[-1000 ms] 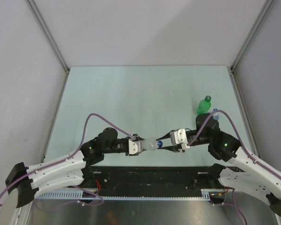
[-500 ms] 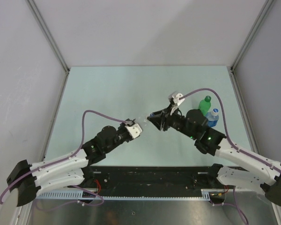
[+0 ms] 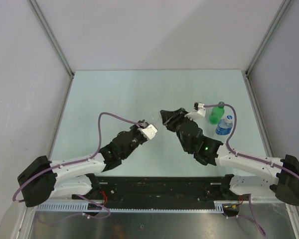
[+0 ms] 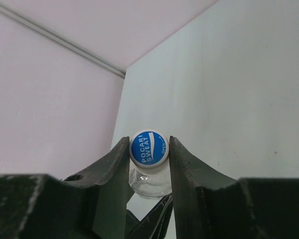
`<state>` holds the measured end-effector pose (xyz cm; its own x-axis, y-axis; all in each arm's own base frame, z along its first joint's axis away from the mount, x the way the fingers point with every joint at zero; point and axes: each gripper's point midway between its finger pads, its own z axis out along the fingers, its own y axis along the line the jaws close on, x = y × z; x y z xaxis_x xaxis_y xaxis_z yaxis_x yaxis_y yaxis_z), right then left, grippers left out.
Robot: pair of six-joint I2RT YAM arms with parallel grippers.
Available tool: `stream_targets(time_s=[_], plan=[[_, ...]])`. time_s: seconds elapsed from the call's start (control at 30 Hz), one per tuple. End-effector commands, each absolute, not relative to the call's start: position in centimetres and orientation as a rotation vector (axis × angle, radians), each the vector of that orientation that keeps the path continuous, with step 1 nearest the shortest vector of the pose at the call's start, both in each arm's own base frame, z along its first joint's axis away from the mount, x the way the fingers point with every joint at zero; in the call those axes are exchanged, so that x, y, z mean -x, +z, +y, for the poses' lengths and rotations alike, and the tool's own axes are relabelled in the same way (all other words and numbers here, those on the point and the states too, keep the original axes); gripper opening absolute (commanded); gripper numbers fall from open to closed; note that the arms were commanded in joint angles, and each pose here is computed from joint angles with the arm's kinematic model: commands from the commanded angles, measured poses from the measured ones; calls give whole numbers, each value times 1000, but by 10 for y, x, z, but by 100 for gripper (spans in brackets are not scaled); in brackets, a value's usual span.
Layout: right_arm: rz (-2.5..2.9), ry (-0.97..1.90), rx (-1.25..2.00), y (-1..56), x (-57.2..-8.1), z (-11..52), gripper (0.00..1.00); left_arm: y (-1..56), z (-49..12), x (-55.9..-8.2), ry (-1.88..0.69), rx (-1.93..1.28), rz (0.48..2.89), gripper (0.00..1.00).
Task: Screw on the bottle caps
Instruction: Screw the bottle cap onto the plastic bottle.
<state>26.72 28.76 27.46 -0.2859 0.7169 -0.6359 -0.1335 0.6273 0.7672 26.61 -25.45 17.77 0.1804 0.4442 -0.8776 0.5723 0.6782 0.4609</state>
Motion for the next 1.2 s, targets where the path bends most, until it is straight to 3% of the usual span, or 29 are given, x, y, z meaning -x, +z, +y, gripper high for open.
stream_targets(time_s=[0.0, 0.13, 0.37, 0.73, 1.17], plan=[[1693, 885, -517, 264, -272, 283, 7, 259, -265, -264, -241, -680, 1232, 0], [1668, 897, -122, 290, -262, 293, 51, 234, -258, -252, -277, -702, 1261, 0], [1414, 828, 517, 339, -217, 284, 88, 209, -259, -231, -381, -760, 1270, 0], [828, 700, 1537, 295, -110, 260, 94, 200, -280, -182, -579, -1041, 1187, 0], [757, 797, 1623, 284, -91, 265, 82, 186, -292, -139, -745, -1294, 1165, 0]])
